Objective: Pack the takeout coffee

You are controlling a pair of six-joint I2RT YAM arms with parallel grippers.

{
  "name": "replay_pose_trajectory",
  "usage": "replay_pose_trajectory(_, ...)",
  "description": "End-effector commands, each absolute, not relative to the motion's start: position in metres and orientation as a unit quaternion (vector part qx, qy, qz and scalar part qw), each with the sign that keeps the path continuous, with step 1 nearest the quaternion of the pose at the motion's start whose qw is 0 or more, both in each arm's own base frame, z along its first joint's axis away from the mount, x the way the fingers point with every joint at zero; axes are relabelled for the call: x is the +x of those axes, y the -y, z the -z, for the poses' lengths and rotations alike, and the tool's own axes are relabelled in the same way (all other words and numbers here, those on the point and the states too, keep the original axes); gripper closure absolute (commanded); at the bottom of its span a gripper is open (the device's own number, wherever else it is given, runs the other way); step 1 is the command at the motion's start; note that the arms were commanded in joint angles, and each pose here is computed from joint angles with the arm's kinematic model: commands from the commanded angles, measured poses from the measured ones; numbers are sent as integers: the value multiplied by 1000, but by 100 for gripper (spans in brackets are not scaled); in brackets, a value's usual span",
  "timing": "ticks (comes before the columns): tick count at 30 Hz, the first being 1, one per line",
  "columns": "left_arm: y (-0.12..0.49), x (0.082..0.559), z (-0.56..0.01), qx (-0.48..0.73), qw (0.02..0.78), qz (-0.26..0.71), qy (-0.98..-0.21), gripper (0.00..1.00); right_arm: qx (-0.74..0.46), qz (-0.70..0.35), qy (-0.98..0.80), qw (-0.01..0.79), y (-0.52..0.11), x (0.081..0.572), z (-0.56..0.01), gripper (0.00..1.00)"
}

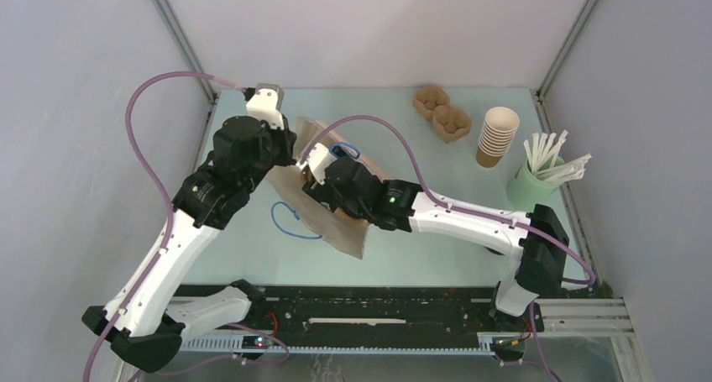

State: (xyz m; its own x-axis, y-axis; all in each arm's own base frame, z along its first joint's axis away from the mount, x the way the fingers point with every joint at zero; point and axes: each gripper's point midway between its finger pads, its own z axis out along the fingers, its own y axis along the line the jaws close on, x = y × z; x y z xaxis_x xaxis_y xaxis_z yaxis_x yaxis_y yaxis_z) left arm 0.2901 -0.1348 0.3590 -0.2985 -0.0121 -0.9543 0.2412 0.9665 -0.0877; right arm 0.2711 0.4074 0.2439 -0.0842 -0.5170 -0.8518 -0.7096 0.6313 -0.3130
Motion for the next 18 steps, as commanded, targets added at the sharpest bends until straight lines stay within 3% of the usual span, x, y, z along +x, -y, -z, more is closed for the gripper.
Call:
replay_pose_trajectory(1,146,281,-391,80,617,151,-768,100,-413,-99,-726,541,-400,270,-245,89)
replay_pose_trajectory(18,147,278,-394,85,619,156,-765,100,-425,-86,-712,552,-414,285,-244,90)
